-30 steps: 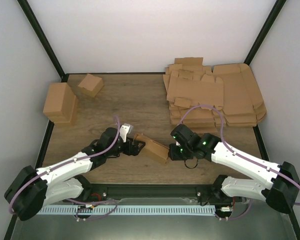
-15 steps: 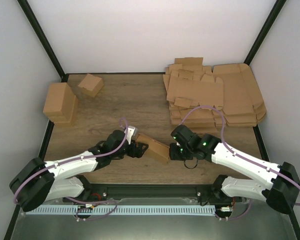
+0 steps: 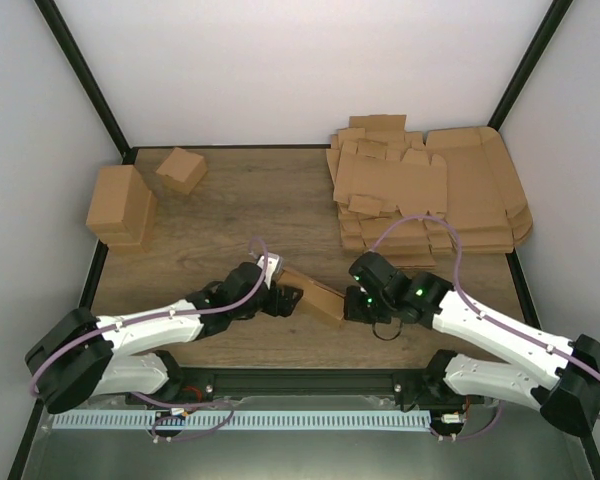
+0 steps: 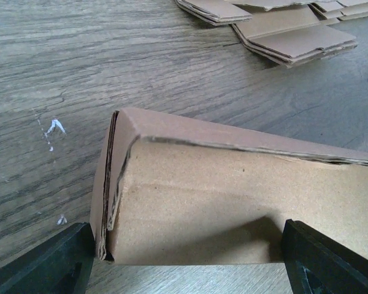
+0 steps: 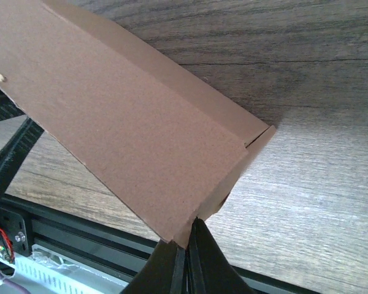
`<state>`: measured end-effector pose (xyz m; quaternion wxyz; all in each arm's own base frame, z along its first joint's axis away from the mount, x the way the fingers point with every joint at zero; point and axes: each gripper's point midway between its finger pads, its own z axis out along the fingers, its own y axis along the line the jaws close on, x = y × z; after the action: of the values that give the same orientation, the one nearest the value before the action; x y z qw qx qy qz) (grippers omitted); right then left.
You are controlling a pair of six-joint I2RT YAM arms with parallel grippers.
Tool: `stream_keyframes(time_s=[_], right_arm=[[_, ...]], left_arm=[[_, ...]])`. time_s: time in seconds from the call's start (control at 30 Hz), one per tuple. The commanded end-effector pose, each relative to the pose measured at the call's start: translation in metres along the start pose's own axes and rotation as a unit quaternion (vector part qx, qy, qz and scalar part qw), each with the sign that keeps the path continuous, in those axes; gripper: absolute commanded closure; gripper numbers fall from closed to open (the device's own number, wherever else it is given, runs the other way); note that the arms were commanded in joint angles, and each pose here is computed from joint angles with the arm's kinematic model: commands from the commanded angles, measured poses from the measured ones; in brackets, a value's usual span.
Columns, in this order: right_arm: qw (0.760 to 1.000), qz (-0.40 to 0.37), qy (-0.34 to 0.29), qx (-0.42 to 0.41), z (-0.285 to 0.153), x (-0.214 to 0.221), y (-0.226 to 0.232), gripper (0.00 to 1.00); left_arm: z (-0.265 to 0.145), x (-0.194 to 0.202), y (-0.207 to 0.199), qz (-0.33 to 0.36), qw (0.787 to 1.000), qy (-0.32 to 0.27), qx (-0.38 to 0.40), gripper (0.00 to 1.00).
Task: Fold the paper box
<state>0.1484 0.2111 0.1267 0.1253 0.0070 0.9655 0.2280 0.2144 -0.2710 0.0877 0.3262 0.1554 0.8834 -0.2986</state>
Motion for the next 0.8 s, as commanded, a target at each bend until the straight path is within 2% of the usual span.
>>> stream_keyframes(time_s=[0.0, 0.3, 0.77], right_arm=[[0.998, 0.018, -0.024, -0.058, -0.017, -0.009, 0.024, 0.99], [0.994, 0.057, 0.004, -0.092, -0.011, 0.002, 0.031, 0.99], [0.988, 0.107, -0.016, -0.112, -0.017, 0.003, 0.023, 0.99]], left_arm=[[0.003, 0.018, 0.004, 0.017, 0.999, 0.033, -0.021, 0.15], [0.008, 0.018, 0.002, 0.033, 0.998, 0.042, -0.041, 0.16], [0.013, 0.023, -0.002, 0.046, 0.996, 0.052, -0.051, 0.16]])
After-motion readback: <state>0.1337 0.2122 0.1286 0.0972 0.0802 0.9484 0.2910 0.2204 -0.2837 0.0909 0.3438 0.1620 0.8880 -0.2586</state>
